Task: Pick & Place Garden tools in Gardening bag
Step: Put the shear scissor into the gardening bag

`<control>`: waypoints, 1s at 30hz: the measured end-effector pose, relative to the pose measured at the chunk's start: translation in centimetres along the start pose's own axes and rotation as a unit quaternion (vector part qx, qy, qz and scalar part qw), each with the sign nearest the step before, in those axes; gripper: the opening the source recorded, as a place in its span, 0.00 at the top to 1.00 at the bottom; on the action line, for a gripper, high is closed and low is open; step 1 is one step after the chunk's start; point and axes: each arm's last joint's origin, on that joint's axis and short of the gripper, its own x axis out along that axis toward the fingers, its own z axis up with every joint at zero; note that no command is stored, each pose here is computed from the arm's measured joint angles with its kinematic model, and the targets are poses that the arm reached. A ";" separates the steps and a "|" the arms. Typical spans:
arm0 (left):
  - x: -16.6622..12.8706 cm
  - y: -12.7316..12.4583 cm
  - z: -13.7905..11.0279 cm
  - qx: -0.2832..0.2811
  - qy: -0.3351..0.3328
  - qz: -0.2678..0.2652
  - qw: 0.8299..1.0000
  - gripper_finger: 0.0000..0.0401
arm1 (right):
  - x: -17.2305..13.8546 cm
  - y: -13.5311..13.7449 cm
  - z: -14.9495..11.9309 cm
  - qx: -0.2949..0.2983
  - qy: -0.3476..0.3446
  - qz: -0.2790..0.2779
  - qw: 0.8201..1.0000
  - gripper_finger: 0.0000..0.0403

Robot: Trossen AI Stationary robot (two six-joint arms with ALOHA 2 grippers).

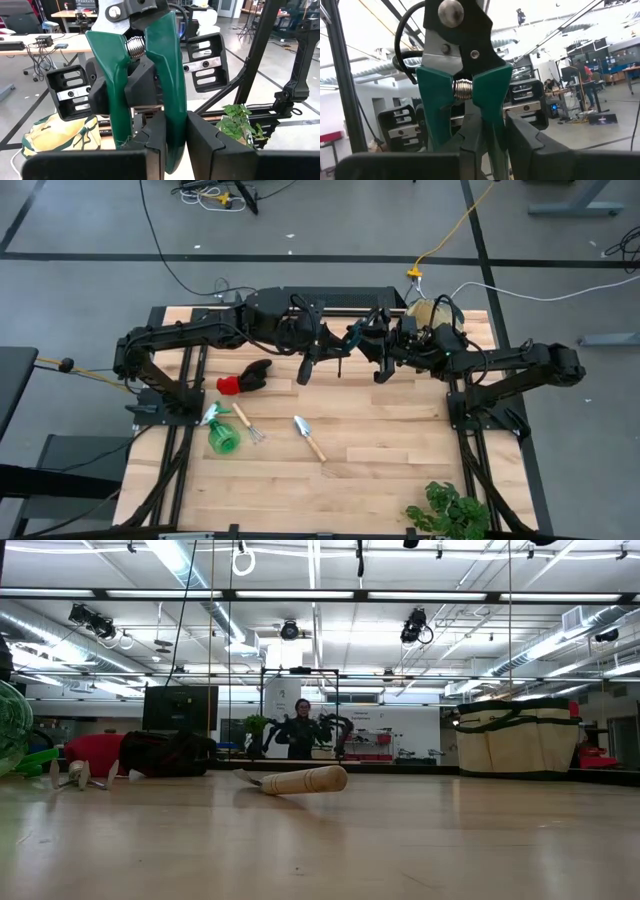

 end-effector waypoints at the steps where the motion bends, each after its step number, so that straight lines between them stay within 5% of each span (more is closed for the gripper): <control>1: 0.0 0.0 0.0 0.000 0.000 0.000 1.000 0.86 | 0.0 0.0 0.0 -0.002 0.000 0.000 1.000 0.84; 9: 0.0 0.0 0.0 -0.004 0.000 0.000 1.000 0.85 | 0.0 0.0 0.0 -0.008 0.003 0.000 1.000 0.85; 23: 0.0 0.0 0.0 -0.013 0.000 0.000 1.000 0.63 | 0.0 0.0 -0.1 -0.011 0.005 0.000 1.000 0.85; 30: -1.3 -0.3 0.4 -0.019 0.012 0.004 1.000 0.64 | -0.3 0.1 0.5 -0.014 0.003 0.001 1.000 0.85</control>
